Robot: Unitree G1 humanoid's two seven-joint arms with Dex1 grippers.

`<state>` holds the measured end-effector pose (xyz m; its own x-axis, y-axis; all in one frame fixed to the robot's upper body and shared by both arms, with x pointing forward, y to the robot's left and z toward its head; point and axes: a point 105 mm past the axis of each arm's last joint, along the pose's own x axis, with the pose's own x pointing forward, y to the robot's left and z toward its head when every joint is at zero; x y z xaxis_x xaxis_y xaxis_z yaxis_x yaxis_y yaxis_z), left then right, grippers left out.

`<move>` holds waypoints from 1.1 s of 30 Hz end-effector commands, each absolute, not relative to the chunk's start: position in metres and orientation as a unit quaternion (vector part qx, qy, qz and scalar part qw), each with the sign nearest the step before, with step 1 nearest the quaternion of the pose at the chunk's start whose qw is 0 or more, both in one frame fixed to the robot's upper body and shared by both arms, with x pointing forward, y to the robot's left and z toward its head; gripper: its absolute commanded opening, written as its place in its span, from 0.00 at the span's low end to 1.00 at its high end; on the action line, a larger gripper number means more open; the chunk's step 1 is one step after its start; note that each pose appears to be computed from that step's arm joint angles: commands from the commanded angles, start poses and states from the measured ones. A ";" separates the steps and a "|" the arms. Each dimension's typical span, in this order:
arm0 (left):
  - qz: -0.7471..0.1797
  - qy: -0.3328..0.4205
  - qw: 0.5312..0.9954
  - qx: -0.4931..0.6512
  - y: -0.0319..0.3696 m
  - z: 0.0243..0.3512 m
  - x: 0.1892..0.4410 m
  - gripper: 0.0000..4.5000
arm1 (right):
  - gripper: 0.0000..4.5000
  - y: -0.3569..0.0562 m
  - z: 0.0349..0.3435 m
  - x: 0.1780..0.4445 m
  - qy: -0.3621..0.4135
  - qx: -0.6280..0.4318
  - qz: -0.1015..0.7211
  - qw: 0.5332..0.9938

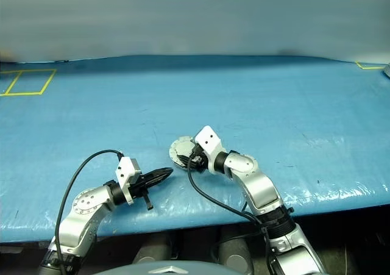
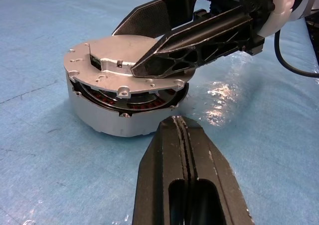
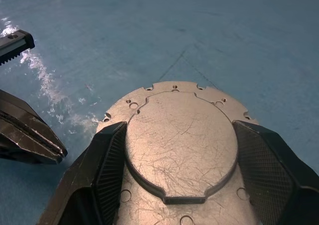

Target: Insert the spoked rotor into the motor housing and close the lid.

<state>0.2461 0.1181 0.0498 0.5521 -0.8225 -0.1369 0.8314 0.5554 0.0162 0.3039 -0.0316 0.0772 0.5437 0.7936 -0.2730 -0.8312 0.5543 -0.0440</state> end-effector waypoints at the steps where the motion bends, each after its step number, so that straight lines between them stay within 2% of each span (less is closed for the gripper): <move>1: -0.475 0.042 0.878 0.047 0.117 0.056 0.247 0.00 | 0.67 -0.031 0.091 0.307 0.082 -0.090 0.465 0.877; 18: -0.482 0.041 0.874 0.051 0.117 0.057 0.247 0.00 | 0.67 -0.030 0.071 0.304 0.105 -0.126 0.458 0.874; 24: -0.482 0.038 0.874 0.052 0.116 0.058 0.249 0.00 | 0.67 -0.035 0.043 0.302 0.141 -0.157 0.433 0.876; 33: -0.480 0.035 0.875 0.053 0.116 0.059 0.249 0.00 | 0.67 -0.050 0.020 0.301 0.194 -0.172 0.411 0.874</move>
